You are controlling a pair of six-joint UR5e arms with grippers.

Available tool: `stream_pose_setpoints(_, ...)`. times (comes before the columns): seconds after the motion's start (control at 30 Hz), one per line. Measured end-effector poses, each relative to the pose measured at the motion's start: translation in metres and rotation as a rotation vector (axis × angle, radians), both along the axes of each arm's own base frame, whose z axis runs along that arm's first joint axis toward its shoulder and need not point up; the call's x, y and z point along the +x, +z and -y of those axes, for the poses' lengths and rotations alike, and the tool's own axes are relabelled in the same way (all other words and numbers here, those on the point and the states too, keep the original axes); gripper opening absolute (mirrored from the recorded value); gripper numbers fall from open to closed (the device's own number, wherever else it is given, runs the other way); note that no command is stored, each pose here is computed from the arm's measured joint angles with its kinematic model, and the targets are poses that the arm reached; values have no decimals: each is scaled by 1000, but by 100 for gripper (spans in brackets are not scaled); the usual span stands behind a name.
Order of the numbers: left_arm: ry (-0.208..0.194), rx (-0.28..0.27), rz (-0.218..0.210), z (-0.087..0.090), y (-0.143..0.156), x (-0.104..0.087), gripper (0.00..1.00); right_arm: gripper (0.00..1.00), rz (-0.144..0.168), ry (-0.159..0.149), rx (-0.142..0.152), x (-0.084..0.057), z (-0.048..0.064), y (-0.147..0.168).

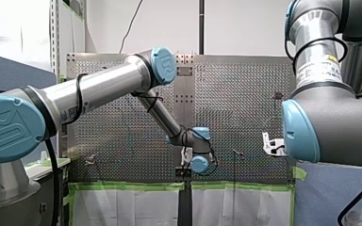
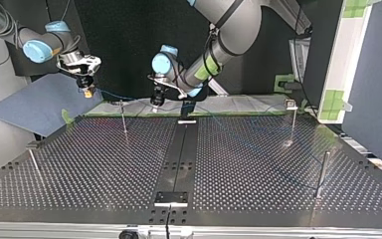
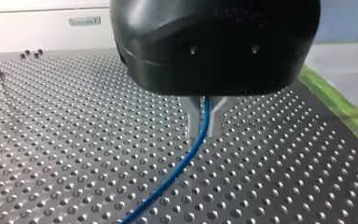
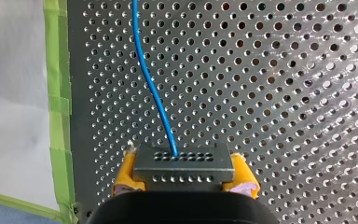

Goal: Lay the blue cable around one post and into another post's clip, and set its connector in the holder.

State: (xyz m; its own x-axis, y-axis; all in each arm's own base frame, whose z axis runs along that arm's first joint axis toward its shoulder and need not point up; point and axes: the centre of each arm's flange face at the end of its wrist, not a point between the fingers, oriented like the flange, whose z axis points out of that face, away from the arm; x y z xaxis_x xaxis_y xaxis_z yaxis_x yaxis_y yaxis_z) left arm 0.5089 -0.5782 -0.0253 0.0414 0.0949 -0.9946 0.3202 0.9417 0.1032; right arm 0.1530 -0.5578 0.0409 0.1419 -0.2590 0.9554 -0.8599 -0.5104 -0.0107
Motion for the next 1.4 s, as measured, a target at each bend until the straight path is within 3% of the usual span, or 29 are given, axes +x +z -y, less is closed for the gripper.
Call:
stream_pose_setpoints(0.13, -14, -6, -3, 1, 0, -1, 3, 0, 0, 0, 0, 0, 0, 0)
stream_pose_setpoints(0.57, -7, -15, -22, 6, -2, -10, 3, 0, 8, -1, 4, 0, 0, 0)
stream_pose_setpoints(0.63, -18, -20, -33, 7, -2, -11, 13, 0, 8, -1, 4, 0, 0, 0)
stream_pose_setpoints(0.67, -23, -22, -39, 7, -3, -12, 13, 0, 8, -1, 4, 0, 0, 0)
stream_pose_setpoints(0.73, -33, -30, -54, 6, -4, -13, 28, 0, 8, -1, 4, 0, 0, 0)
stream_pose_setpoints(0.77, -36, -34, -59, 7, -4, -13, 28, 0, 8, -1, 2, 0, 0, 0)
stream_pose_setpoints(0.83, -41, -42, -73, 7, -5, -15, 41, 0, 8, -1, -3, 0, 1, 0)
stream_pose_setpoints(1.2, -60, -26, -97, 12, -7, -25, 44, 0, 15, -4, -36, 0, 6, 2)
stream_pose_setpoints(1.4, -102, -6, -110, 18, -9, -33, 44, 0, 22, -7, -49, 0, 8, 3)
